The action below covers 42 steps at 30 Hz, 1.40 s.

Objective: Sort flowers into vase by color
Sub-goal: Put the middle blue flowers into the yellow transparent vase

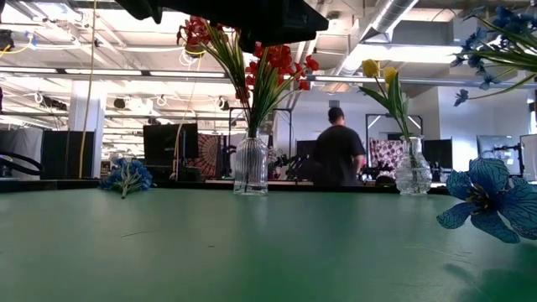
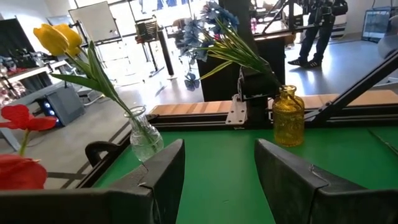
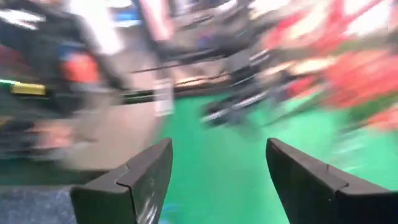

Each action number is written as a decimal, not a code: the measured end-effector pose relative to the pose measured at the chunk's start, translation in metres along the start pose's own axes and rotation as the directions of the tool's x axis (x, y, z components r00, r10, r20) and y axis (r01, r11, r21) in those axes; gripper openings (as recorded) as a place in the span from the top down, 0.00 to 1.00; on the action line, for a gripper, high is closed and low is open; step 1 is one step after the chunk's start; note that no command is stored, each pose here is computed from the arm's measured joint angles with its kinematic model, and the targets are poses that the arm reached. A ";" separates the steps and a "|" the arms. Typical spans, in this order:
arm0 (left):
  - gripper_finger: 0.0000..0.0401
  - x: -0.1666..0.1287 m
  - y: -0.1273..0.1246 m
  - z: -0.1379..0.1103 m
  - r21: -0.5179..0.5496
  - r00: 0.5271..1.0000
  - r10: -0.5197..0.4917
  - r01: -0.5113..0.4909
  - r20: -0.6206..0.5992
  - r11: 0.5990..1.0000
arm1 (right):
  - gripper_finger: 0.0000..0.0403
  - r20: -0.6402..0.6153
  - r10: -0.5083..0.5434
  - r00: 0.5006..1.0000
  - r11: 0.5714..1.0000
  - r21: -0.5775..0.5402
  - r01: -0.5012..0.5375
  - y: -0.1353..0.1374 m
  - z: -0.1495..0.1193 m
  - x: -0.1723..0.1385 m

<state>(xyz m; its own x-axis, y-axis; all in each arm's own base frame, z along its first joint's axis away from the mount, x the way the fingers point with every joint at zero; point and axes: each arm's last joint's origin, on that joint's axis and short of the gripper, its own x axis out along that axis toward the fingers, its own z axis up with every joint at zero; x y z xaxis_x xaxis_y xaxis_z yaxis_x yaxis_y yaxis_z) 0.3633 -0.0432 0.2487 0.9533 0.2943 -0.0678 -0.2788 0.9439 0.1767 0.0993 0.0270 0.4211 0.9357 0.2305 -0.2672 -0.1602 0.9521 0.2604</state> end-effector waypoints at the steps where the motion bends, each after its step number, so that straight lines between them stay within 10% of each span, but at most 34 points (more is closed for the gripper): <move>1: 0.54 0.000 0.000 0.000 0.000 1.000 0.000 0.000 0.000 1.000 | 0.29 0.022 -0.078 0.997 0.995 -0.061 0.079 -0.002 0.004 0.001; 3: 0.54 0.000 0.000 0.000 -0.001 1.000 0.000 0.000 0.000 1.000 | 0.29 0.053 -0.303 0.951 0.944 -0.116 0.308 -0.009 0.010 0.000; 7: 0.54 0.000 0.000 0.000 -0.010 1.000 -0.002 0.002 -0.005 1.000 | 0.29 -0.012 -0.706 0.708 0.701 -0.151 0.697 -0.032 0.007 -0.003; 14: 0.54 0.000 0.000 -0.001 -0.011 1.000 -0.002 0.002 -0.008 1.000 | 0.29 -0.229 -0.890 0.394 0.426 -0.113 0.897 -0.072 -0.002 -0.017; 24: 0.54 0.000 0.000 -0.002 -0.025 1.000 -0.004 0.003 -0.022 1.000 | 0.40 -0.437 -0.856 0.276 0.339 -0.072 0.938 -0.117 -0.005 -0.012; 34: 0.54 0.000 -0.001 -0.004 -0.021 0.999 -0.015 0.014 -0.033 1.000 | 0.90 -0.537 -0.837 0.108 0.200 -0.116 0.973 -0.140 -0.010 -0.022; 42: 0.54 0.000 -0.002 -0.004 -0.025 0.999 -0.025 0.024 -0.040 0.999 | 0.91 -0.677 -0.732 0.079 0.232 -0.138 0.963 -0.142 -0.023 -0.028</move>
<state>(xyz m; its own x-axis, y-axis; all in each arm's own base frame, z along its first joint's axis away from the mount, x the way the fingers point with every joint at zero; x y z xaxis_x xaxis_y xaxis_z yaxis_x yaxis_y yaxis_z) 0.3629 -0.0442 0.2442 0.9547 0.2761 -0.1110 -0.2585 0.9542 0.1503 0.0885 -0.1096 0.3707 -0.0216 -0.5424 -0.8398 0.8203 0.4706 -0.3251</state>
